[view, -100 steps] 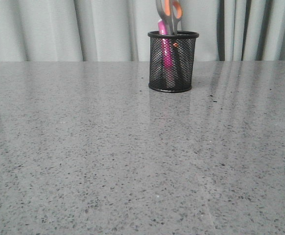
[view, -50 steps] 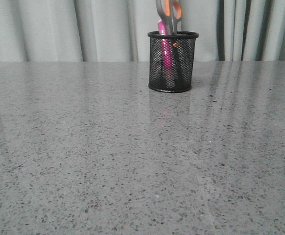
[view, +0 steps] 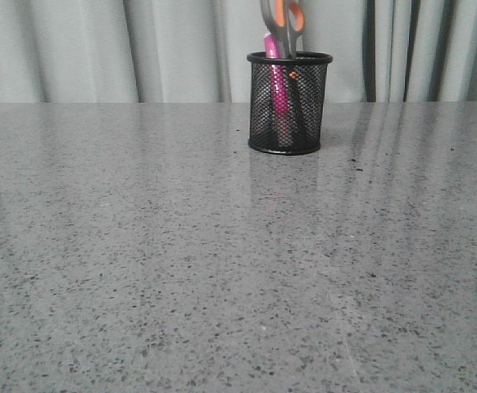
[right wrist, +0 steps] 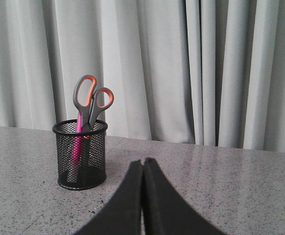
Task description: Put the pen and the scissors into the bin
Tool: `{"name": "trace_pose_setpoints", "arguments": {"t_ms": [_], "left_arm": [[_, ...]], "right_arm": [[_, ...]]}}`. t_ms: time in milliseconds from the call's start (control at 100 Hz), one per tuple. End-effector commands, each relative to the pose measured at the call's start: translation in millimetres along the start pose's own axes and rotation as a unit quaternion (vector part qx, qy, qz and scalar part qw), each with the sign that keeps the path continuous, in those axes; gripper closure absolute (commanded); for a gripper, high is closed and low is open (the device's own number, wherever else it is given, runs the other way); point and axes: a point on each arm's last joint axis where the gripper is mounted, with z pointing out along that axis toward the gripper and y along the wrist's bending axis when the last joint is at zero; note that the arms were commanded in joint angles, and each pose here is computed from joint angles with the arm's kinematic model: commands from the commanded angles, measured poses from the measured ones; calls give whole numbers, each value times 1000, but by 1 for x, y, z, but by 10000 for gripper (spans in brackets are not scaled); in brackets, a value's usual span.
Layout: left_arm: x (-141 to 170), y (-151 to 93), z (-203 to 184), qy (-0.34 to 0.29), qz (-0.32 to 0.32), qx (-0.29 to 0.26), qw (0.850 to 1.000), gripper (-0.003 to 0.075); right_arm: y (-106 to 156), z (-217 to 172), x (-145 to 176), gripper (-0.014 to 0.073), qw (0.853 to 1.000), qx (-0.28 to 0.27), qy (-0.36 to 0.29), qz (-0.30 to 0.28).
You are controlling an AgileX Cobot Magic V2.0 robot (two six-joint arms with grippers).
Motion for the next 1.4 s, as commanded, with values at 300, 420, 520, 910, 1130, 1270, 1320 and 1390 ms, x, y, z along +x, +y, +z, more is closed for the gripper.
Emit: {"name": "trace_pose_setpoints", "arguments": {"t_ms": [300, 420, 520, 910, 1130, 1270, 1320, 1390], "left_arm": [[6, 0, -1, -34, -11, 2, 999, 739], [6, 0, -1, -34, -11, 2, 999, 739], [6, 0, -1, -34, -11, 2, 999, 739], [6, 0, -1, -34, -11, 2, 999, 739], [6, 0, -1, -34, -11, 2, 999, 739], [6, 0, -1, -34, -11, 2, 999, 739], [6, 0, -1, -33, -11, 2, 999, 739], [6, 0, -1, -33, -11, 2, 999, 739]], "right_arm": [[-3, 2, -14, 671, 999, 16, -40, -10], [-3, 2, -14, 671, 999, 16, -40, -10], [-3, 2, -14, 671, 999, 16, -40, -10], [-5, -12, 1, 671, 997, 43, 48, -33], [-8, -29, 17, 671, 993, 89, 59, -42], [-8, -30, 30, 671, 992, 92, 81, -29], [-8, -30, 29, 671, 992, 93, 77, -31], [-8, -30, 30, 671, 992, 93, 83, -31]]}}
